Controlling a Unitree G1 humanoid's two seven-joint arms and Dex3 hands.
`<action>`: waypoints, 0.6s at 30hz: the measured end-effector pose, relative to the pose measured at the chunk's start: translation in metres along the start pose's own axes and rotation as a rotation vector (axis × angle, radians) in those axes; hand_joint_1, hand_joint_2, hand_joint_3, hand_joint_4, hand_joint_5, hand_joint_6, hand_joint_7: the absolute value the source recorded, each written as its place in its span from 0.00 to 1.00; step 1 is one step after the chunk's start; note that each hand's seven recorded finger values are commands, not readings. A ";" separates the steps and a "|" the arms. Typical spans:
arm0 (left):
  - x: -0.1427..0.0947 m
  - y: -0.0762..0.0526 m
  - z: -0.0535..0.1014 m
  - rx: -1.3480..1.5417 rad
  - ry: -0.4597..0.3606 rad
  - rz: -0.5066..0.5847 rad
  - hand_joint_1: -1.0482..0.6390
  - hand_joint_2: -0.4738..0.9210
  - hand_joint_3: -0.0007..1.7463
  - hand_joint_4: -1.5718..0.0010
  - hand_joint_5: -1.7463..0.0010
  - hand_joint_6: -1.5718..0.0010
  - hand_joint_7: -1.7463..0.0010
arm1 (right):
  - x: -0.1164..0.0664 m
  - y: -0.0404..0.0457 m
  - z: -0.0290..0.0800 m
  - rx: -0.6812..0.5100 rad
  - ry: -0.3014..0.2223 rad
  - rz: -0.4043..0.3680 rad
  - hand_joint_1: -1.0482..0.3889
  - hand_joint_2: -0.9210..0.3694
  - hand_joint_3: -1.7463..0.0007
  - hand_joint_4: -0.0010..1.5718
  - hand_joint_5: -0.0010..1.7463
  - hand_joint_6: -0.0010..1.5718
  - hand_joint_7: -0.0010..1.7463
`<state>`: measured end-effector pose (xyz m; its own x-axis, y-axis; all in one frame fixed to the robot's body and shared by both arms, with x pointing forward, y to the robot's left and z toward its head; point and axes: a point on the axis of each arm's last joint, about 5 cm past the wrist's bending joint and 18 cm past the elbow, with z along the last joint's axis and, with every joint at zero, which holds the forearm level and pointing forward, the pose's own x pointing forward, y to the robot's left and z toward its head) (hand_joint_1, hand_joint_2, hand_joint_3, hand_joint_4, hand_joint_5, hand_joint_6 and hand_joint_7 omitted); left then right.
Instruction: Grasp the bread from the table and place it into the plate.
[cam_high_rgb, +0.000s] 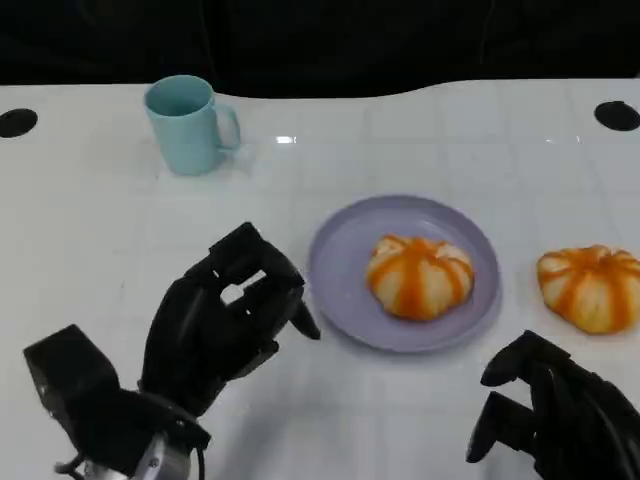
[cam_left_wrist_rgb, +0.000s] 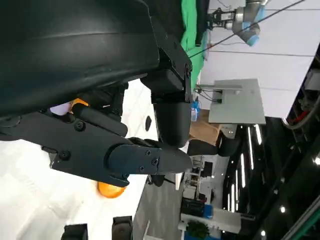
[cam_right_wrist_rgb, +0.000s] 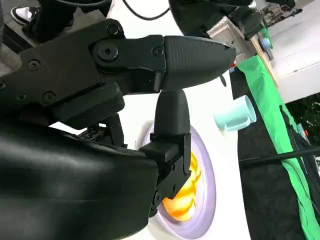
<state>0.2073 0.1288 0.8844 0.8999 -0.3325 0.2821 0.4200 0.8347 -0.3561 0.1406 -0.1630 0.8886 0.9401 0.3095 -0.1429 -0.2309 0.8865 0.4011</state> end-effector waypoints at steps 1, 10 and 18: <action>-0.002 0.000 0.000 -0.011 0.006 0.007 0.26 1.00 0.21 0.53 0.00 0.65 0.01 | 0.000 0.0000 0.000 0.000 0.000 0.000 0.36 0.00 0.73 0.39 1.00 0.25 0.98; -0.025 0.004 -0.004 -0.106 0.044 0.043 0.27 1.00 0.20 0.51 0.00 0.65 0.00 | 0.000 0.0005 0.000 0.001 -0.001 0.001 0.35 0.00 0.73 0.40 1.00 0.27 0.97; -0.042 0.006 -0.005 -0.127 0.068 0.079 0.28 1.00 0.21 0.52 0.00 0.66 0.00 | 0.001 0.0006 0.000 0.000 -0.002 0.002 0.35 0.00 0.73 0.40 1.00 0.27 0.97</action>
<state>0.1729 0.1454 0.8663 0.9347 -0.3007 0.1895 0.3554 0.7985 -0.4858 0.1410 -0.1624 0.8890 0.9403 0.3101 -0.1403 -0.2322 0.8859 0.4016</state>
